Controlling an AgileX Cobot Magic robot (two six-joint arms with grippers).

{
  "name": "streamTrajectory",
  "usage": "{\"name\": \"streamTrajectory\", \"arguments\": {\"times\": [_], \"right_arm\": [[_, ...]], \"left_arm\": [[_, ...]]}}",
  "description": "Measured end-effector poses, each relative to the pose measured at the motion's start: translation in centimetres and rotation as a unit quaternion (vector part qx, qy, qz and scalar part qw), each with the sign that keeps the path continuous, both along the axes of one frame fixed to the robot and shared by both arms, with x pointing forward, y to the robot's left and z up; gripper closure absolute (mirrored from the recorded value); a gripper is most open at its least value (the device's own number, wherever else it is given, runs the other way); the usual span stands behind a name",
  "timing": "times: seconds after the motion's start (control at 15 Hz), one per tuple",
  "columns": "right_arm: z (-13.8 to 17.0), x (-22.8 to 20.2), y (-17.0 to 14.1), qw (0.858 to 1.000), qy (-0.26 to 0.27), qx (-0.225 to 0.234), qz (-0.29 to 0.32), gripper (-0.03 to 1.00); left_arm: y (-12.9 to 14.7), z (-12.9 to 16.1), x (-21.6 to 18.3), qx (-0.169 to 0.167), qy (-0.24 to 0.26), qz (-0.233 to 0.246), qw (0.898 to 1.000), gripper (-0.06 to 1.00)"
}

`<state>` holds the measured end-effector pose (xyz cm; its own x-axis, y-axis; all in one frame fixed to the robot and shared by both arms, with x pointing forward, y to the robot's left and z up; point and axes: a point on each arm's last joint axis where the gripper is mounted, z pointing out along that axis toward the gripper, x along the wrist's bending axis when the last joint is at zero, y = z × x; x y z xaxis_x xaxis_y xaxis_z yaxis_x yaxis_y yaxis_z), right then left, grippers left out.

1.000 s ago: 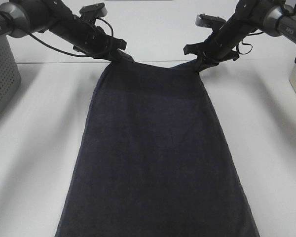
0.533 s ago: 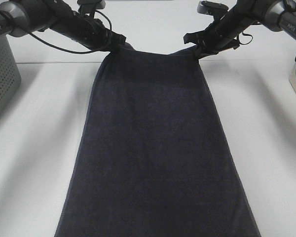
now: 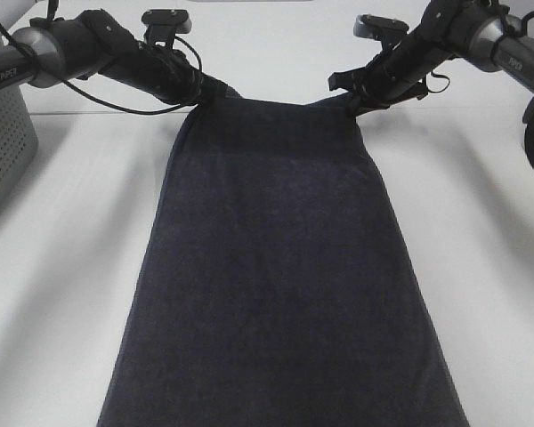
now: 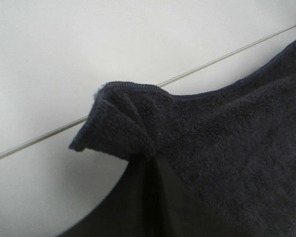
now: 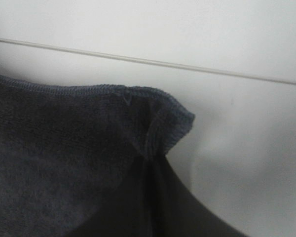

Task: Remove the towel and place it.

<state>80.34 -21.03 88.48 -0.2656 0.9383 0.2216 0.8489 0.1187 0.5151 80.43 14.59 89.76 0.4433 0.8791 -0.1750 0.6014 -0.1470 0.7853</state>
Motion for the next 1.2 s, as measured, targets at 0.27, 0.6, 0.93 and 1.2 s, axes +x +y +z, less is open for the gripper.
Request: {"name": "streamTrajectory", "arguments": {"times": [0.27, 0.6, 0.93, 1.2], "right_arm": [[-2.5, 0.4, 0.0, 1.0, -0.004, 0.007, -0.012, 0.96], [-2.0, 1.0, 0.1, 0.999, -0.042, 0.02, -0.029, 0.96], [-1.9, 1.1, 0.2, 0.998, -0.043, 0.035, -0.034, 0.9], [-1.9, 1.0, 0.3, 0.998, -0.041, 0.043, -0.034, 0.29]], "left_arm": [[0.2, -1.7, 0.4, 0.006, -0.015, 0.011, 1.0, 0.93], [0.4, -2.5, 0.9, 0.006, -0.037, 0.034, 0.999, 0.93], [0.4, -2.5, 0.9, 0.002, -0.042, 0.04, 0.998, 0.84], [0.7, -2.1, 1.3, -0.006, -0.064, 0.062, 0.996, 0.25]]}}
